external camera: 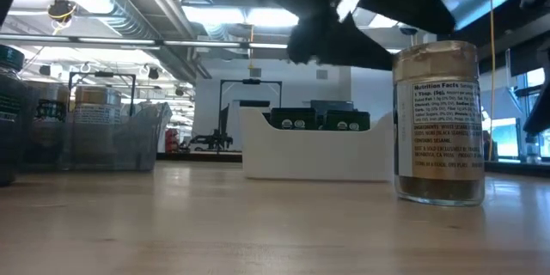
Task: Sort spices by type
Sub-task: Put the gold seasoning bottle into the top black bin
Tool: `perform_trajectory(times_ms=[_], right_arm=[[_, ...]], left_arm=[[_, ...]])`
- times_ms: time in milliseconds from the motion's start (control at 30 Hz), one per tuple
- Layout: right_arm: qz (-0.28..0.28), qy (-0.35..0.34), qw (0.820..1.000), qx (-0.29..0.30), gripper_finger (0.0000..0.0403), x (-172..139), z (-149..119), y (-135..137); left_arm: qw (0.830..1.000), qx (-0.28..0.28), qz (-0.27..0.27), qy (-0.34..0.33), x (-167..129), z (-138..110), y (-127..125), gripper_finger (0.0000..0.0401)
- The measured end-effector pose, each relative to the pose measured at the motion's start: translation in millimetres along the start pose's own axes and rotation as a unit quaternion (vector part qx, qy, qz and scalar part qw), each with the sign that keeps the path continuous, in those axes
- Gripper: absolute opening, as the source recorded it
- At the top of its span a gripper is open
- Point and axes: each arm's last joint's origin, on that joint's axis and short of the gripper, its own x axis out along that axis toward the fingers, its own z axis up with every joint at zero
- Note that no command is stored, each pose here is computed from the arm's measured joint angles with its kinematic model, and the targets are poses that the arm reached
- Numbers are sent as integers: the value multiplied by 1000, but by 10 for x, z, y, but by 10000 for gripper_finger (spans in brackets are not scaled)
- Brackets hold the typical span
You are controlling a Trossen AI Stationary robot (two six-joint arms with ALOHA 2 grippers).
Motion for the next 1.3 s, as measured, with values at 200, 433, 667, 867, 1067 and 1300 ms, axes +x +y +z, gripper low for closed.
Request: perform_trajectory(times_ms=[200,433,667,867,1067,1300], right_arm=[[7,2,1000,7,383,96,-72,-28],[3,-8,1000,7,383,105,-73,-37],[4,-23,1000,11,383,104,-62,-28],[4,-43,999,14,383,104,-47,-18],[-2,-60,998,13,383,103,-37,-21],[-8,-76,997,13,383,101,-28,-24]], left_arm=[[1000,-2,-8,-10,108,-73,-22,363],[999,20,-25,1,155,-136,-31,363],[1000,17,-24,-1,193,-146,4,363],[999,28,-29,-10,292,-229,5,363],[999,25,-25,-11,329,-234,56,304],[999,27,-25,-10,328,-241,49,268]])
